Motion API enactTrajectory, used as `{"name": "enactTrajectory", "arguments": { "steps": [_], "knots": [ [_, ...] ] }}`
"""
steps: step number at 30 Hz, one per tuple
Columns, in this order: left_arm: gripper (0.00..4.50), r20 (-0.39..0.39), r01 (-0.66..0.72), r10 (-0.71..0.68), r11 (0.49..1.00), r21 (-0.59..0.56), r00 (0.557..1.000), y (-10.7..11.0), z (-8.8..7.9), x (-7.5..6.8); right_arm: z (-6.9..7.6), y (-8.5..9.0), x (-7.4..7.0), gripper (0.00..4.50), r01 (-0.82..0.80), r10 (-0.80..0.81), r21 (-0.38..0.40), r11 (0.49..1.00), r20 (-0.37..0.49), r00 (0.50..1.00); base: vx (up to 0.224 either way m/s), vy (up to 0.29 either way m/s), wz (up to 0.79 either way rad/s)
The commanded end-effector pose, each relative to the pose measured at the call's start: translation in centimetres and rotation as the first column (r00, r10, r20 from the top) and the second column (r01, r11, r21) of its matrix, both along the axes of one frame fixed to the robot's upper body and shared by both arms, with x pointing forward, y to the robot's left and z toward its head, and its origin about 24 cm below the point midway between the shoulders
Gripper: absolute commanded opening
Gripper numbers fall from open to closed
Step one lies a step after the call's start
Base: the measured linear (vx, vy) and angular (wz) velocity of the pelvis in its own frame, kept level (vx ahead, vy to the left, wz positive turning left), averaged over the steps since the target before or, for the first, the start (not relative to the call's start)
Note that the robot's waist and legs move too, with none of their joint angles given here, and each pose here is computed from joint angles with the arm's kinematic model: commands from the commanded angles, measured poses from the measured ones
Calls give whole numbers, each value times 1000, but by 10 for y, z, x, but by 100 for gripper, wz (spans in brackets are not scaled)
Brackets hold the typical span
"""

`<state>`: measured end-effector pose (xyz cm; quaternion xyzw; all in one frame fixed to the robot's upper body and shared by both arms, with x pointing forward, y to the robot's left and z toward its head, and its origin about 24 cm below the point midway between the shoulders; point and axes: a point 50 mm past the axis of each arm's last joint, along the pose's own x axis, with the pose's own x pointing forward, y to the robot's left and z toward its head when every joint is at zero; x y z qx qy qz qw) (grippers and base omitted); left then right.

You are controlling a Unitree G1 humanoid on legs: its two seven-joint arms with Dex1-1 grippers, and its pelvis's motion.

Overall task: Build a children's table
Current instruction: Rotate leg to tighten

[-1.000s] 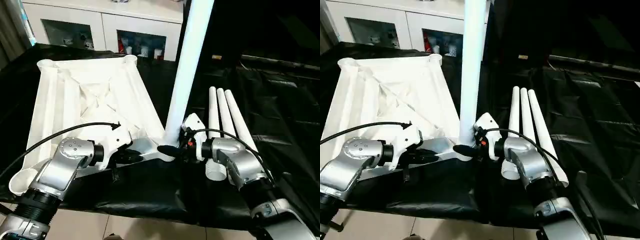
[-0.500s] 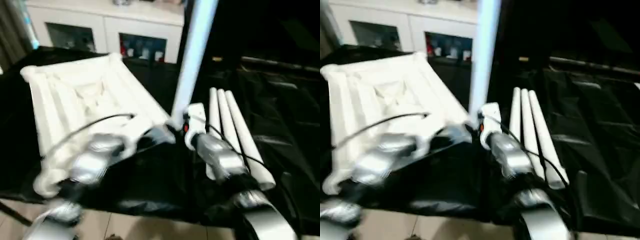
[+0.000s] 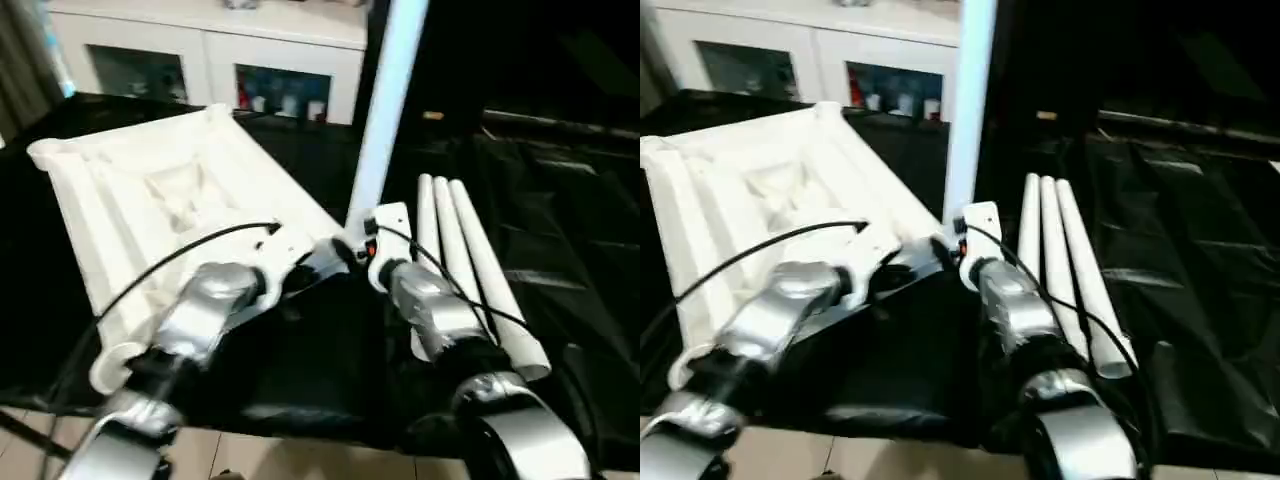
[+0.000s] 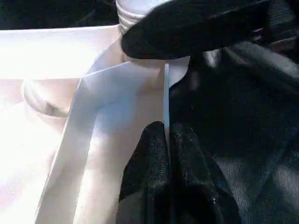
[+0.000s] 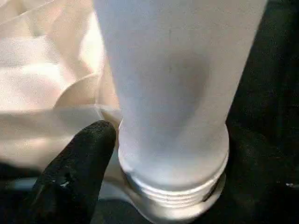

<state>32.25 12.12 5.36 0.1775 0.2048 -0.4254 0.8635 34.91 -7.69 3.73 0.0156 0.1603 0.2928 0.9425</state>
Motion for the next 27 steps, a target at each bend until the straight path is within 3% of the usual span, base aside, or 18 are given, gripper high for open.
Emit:
{"name": "enactTrajectory", "arguments": {
  "steps": [1,4,10,14,22,27],
  "knots": [
    [0,8,79,-78,993,-93,997,-4,2,-8,-1,8,-9,392,-146,146,10,989,-21,989,0,0,0],
    [0,-20,184,-188,975,-127,982,10,5,-22,3,-13,-18,392,-286,286,-8,958,-9,958,0,0,0],
    [0,-70,255,-267,956,-147,961,23,7,-33,7,-24,-22,392,-379,379,-20,925,-4,925,0,0,0],
    [0,-77,251,-263,958,-137,962,29,7,-35,9,-26,-23,392,-401,400,-27,916,-18,916,0,0,0],
    [0,-74,234,-245,963,-132,967,34,8,-34,7,-23,-27,316,-442,441,-28,897,-38,897,0,0,0],
    [0,-57,189,-197,974,-126,979,28,6,-29,2,-19,-24,290,-353,353,-11,935,-29,935,0,0,0]
  ]
}}
